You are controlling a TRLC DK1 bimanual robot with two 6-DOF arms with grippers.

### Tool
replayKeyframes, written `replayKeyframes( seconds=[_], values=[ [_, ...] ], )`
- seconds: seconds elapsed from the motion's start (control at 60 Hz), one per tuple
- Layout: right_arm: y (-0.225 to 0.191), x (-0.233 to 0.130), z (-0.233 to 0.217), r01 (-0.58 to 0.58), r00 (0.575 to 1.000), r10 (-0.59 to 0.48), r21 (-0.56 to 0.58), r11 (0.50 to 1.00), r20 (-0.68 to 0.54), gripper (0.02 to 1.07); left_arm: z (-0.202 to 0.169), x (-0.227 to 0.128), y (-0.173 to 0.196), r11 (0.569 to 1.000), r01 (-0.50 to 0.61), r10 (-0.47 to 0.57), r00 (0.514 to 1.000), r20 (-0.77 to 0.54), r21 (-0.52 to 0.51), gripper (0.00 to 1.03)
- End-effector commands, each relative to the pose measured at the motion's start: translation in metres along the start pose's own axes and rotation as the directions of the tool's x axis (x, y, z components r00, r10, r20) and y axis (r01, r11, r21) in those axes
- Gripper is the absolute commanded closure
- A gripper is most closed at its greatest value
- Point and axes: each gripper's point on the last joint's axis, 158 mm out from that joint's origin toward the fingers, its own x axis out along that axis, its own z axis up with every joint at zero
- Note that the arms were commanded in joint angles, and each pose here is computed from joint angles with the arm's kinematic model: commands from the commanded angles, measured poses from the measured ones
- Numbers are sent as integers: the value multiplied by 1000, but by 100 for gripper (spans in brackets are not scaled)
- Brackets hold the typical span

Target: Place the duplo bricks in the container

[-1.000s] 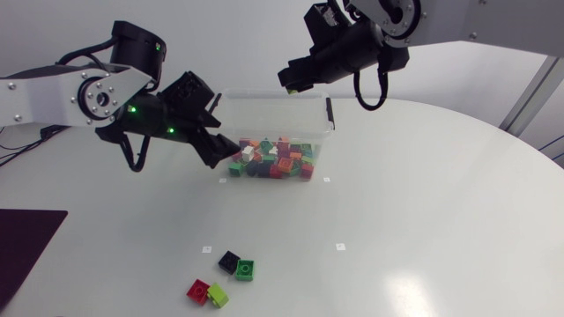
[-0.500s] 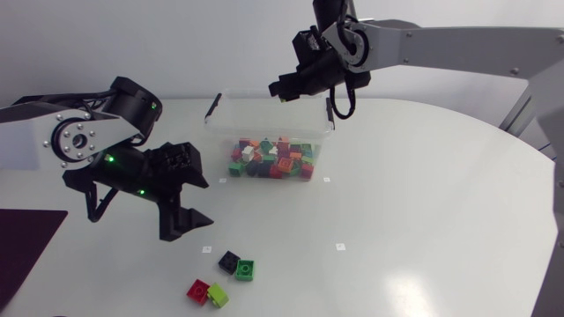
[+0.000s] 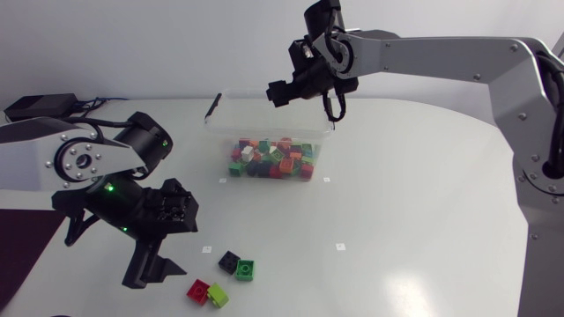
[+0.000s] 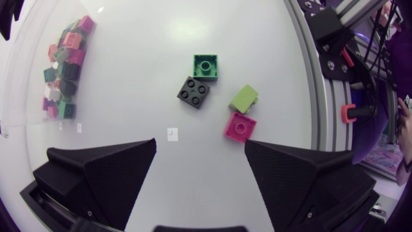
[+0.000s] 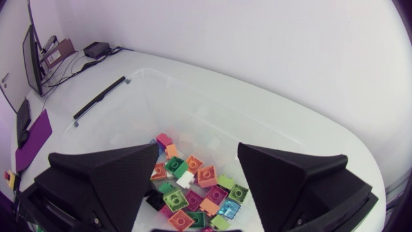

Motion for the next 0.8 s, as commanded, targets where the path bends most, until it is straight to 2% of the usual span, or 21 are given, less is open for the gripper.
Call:
replayKeyframes(
  seconds=[0.0,0.067,0.233,0.517,0.783],
  values=[
    [-8,-16,17,16,999,-18,38,999,51,7,-4,3,-22,996,58,-56,998,-27,62,10],
    [-9,-27,22,18,997,-21,41,999,74,7,-8,7,-39,990,115,-111,993,-49,86,12],
    [-11,-51,25,21,995,-25,39,999,98,7,-12,21,-59,978,167,-159,985,-72,127,15],
    [6,-112,16,-5,992,5,2,1000,126,7,-11,39,-47,983,120,-112,992,-62,142,15],
    [28,-162,-4,-30,987,34,-30,999,157,7,-8,53,-54,978,118,-109,992,-57,170,18]
  ],
)
